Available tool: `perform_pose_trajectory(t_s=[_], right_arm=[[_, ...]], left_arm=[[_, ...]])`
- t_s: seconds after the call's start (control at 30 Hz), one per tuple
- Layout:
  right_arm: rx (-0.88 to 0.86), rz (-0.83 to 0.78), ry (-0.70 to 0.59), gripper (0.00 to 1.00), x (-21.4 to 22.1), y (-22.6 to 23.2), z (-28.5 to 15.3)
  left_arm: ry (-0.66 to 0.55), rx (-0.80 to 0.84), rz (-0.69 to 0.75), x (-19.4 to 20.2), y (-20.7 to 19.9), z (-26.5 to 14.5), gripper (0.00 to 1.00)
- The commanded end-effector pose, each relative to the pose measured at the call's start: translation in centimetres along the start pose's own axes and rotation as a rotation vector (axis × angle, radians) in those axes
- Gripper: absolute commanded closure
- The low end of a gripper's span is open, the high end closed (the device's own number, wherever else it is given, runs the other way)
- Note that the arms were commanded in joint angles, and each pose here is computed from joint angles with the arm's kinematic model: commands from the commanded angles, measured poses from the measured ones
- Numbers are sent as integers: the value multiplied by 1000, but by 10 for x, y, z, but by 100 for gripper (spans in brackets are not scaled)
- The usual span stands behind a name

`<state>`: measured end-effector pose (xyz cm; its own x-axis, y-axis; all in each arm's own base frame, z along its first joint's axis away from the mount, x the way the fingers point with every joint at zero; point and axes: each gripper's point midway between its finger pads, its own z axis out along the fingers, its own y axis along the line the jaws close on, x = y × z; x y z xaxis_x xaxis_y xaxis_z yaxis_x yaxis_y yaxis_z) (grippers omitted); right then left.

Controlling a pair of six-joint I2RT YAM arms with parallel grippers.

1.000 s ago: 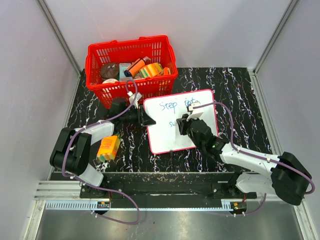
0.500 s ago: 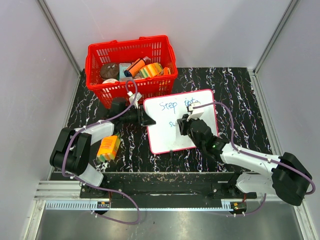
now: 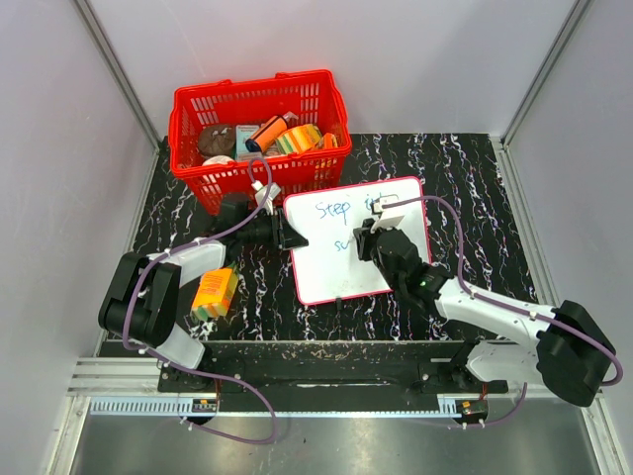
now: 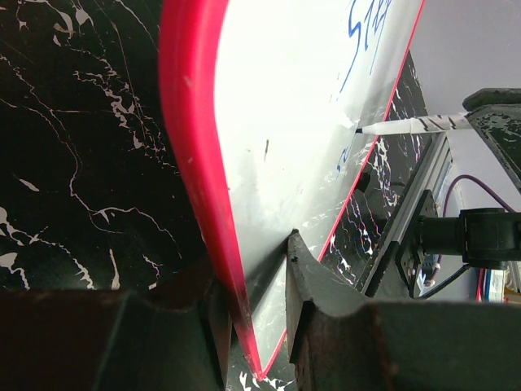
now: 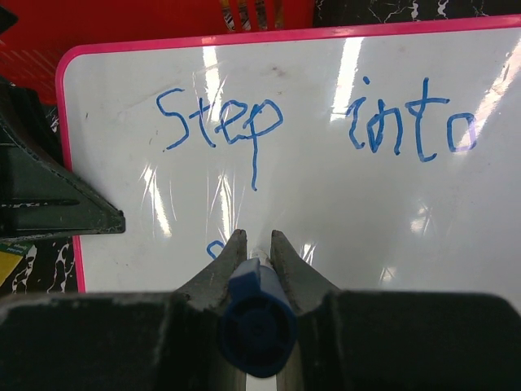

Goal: Write a sentence on the whiteboard

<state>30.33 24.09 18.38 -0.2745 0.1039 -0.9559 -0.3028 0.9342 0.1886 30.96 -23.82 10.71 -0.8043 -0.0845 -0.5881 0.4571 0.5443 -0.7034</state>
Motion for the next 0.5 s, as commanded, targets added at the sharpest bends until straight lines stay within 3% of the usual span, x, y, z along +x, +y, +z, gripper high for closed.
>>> perform_pose_trajectory(t_s=[0.0, 0.47], right_arm=[[25, 5, -42, 100, -19, -2, 6], [-6, 19, 31, 100, 11, -6, -6]], left_arm=[[52, -255, 89, 25, 60, 4, 100], [51, -257, 91, 25, 60, 4, 100]])
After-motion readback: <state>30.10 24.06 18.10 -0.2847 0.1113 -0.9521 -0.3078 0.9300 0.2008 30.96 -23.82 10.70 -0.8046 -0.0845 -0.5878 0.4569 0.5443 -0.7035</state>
